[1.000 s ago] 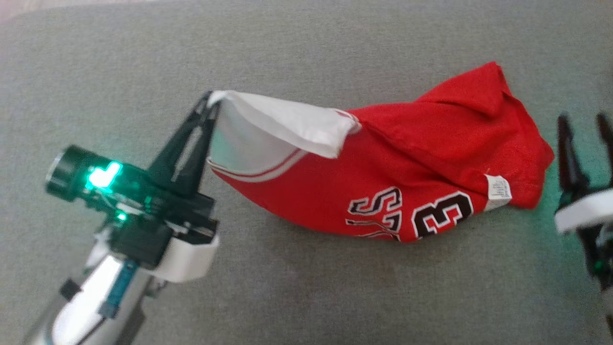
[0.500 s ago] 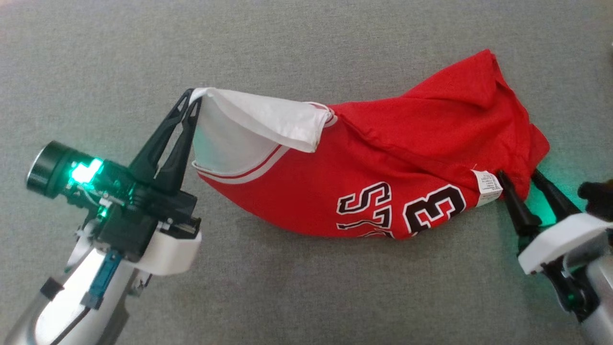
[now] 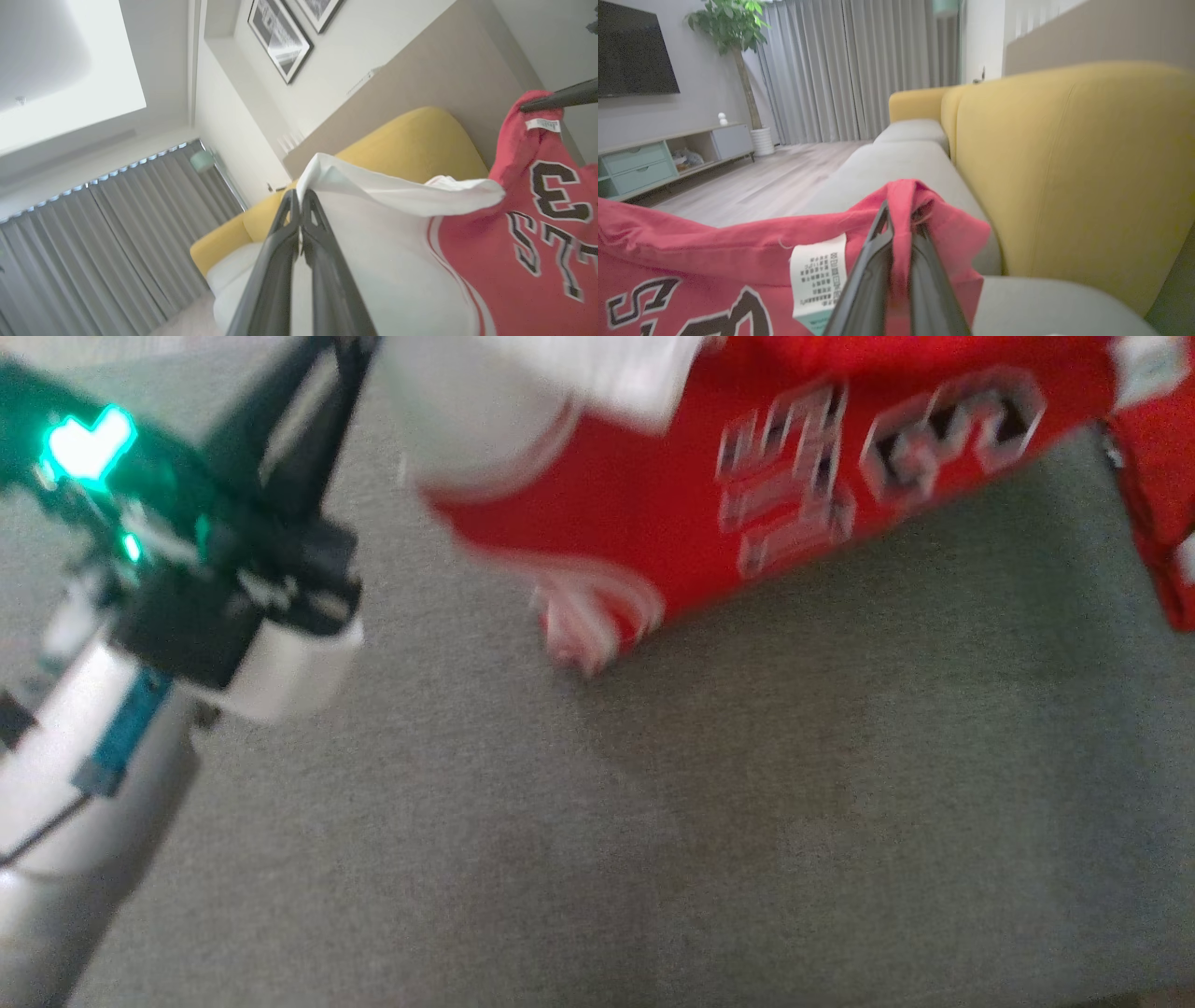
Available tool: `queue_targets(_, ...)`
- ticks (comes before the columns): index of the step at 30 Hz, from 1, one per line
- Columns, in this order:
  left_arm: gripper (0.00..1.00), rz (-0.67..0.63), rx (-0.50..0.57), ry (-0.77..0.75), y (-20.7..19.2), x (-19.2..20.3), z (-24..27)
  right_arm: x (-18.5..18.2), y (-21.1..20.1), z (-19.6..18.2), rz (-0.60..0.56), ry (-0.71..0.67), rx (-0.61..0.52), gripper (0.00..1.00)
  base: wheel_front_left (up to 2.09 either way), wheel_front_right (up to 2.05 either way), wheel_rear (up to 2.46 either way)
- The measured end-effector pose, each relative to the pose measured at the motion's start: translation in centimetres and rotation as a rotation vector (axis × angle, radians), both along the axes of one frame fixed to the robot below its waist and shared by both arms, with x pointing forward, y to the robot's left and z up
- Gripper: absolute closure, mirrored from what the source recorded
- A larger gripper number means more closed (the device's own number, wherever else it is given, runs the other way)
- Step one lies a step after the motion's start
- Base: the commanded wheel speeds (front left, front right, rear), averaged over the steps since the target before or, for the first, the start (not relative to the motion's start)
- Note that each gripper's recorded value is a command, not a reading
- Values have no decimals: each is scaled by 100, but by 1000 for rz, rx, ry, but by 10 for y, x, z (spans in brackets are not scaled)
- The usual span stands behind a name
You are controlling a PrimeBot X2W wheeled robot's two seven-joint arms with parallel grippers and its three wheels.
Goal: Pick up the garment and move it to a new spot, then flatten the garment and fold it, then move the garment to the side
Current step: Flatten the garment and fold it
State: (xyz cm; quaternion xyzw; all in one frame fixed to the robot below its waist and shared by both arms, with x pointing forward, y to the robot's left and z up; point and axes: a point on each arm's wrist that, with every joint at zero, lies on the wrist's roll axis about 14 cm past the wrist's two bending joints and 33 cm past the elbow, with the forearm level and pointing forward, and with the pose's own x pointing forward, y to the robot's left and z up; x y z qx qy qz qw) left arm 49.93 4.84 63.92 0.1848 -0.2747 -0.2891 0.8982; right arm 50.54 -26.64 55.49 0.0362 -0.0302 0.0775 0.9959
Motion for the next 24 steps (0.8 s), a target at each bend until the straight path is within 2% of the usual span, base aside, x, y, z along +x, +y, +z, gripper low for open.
queue_targets(4,100,-36,-22,-110,-12,2,42,-1,-19,51,-35,-121,-34,100,0,0,0)
queue_targets(7,100,-73,-58,-94,-18,-5,46,-15,-22,45,-35,-80,-31,100,0,0,0)
queue_targets(9,100,-100,-74,-42,-21,-11,35,-32,-20,19,-27,11,-22,100,0,0,0)
queue_targets(12,100,-139,-62,119,-24,-23,-14,-66,-14,-44,-28,202,20,100,0,0,0)
queue_targets(13,100,-139,-62,119,-24,-23,-14,-66,-14,-44,-28,202,20,100,0,0,0)
queue_targets(17,100,-90,-32,304,-12,-35,-80,-106,10,-115,-29,403,120,100,0,0,0)
queue_targets(18,100,-78,-29,324,-9,-36,-88,-113,14,-127,-32,437,135,43,0,0,0)
queue_targets(19,100,-75,-30,337,-8,-37,-92,-117,15,-136,-40,460,142,0,0,0,0)
queue_targets(24,100,-53,-35,341,-2,-34,-96,-135,10,-155,-80,509,148,0,0,0,0)
